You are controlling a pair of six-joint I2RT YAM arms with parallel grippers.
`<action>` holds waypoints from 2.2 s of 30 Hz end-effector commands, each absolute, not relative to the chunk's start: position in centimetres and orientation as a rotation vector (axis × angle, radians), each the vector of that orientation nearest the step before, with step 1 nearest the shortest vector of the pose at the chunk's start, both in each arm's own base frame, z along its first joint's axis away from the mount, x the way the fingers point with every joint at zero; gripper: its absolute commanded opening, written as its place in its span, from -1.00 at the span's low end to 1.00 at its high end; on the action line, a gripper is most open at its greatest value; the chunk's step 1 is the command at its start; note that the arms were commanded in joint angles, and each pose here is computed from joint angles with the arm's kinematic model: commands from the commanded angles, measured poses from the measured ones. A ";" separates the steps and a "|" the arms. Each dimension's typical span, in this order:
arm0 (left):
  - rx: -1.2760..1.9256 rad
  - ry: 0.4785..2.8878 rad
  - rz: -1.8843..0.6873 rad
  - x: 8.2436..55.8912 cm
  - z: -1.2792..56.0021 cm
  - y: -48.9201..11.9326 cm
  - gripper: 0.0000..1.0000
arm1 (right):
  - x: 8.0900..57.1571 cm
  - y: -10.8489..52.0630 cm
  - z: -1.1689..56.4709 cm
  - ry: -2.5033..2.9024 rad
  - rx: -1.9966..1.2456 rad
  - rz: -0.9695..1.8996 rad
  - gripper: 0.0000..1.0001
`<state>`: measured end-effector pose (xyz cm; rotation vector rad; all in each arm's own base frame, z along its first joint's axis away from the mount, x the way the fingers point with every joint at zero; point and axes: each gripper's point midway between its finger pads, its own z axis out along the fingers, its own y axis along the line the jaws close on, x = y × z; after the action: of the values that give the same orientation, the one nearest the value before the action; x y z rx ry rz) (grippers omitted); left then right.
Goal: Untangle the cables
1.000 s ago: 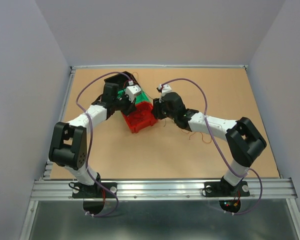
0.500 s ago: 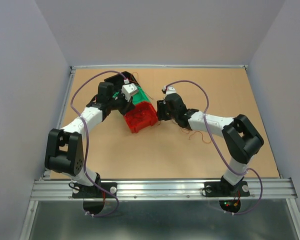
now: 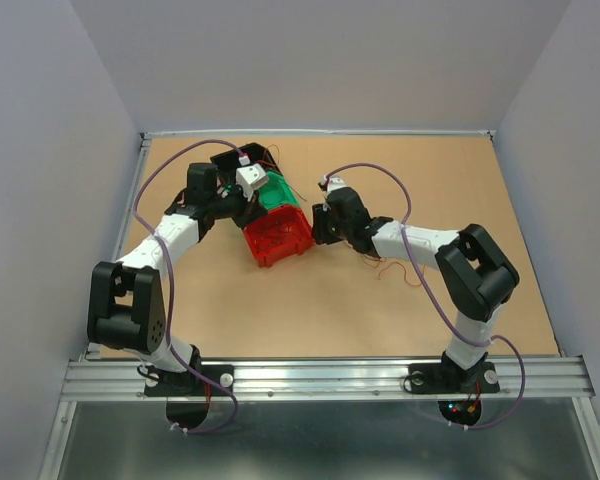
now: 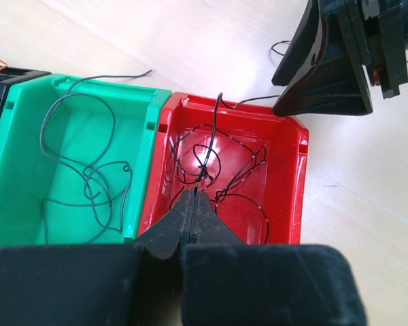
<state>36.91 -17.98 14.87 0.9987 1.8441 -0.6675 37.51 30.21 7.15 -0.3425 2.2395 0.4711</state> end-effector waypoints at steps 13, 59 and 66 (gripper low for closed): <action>1.023 1.752 -0.708 36.0 17.1 -18.4 -1.00 | 38.8 31.4 9.9 2.146 -0.386 0.490 -0.85; 1.084 1.699 -0.735 34.7 17.9 -18.3 -1.00 | 36.0 36.2 17.7 1.824 -0.658 0.737 -0.99; 1.074 1.706 -0.700 35.0 17.9 -18.0 -1.00 | 35.7 40.0 13.1 1.939 -0.755 0.784 -0.99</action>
<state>34.87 -18.20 16.21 1.0734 1.7637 -0.7447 35.54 37.02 13.26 -0.6853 1.9466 0.7222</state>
